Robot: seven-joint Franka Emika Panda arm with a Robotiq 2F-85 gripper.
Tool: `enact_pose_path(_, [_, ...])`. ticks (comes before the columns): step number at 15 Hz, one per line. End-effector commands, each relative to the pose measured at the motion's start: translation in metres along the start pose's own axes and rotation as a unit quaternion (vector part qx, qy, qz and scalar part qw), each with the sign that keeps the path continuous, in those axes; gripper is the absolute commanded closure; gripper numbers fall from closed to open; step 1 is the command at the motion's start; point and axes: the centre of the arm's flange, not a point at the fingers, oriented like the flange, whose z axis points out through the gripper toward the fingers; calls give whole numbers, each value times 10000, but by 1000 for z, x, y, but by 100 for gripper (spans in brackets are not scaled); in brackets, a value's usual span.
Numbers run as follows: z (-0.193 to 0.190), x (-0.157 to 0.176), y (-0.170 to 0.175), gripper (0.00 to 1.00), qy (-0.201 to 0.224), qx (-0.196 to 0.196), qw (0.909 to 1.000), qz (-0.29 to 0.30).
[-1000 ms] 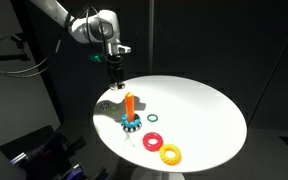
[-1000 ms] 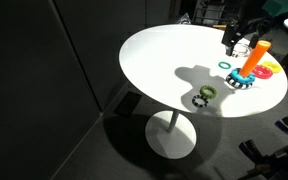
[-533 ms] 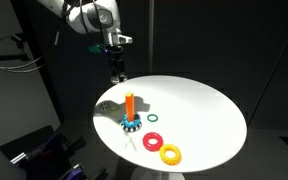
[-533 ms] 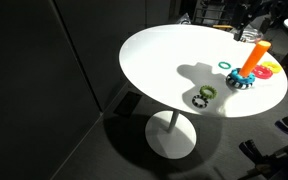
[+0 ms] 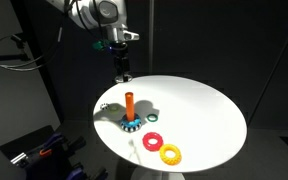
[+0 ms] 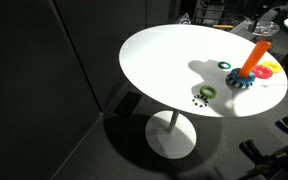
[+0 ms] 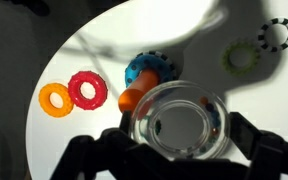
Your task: Put the clear ring on the orange stand.
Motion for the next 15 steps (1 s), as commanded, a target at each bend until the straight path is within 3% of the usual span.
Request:
enact_pose_path(1, [-1, 8, 21, 31, -90, 11, 9996, 280])
enact_pose_path(15, [45, 6, 46, 31, -320, -93, 9982, 492])
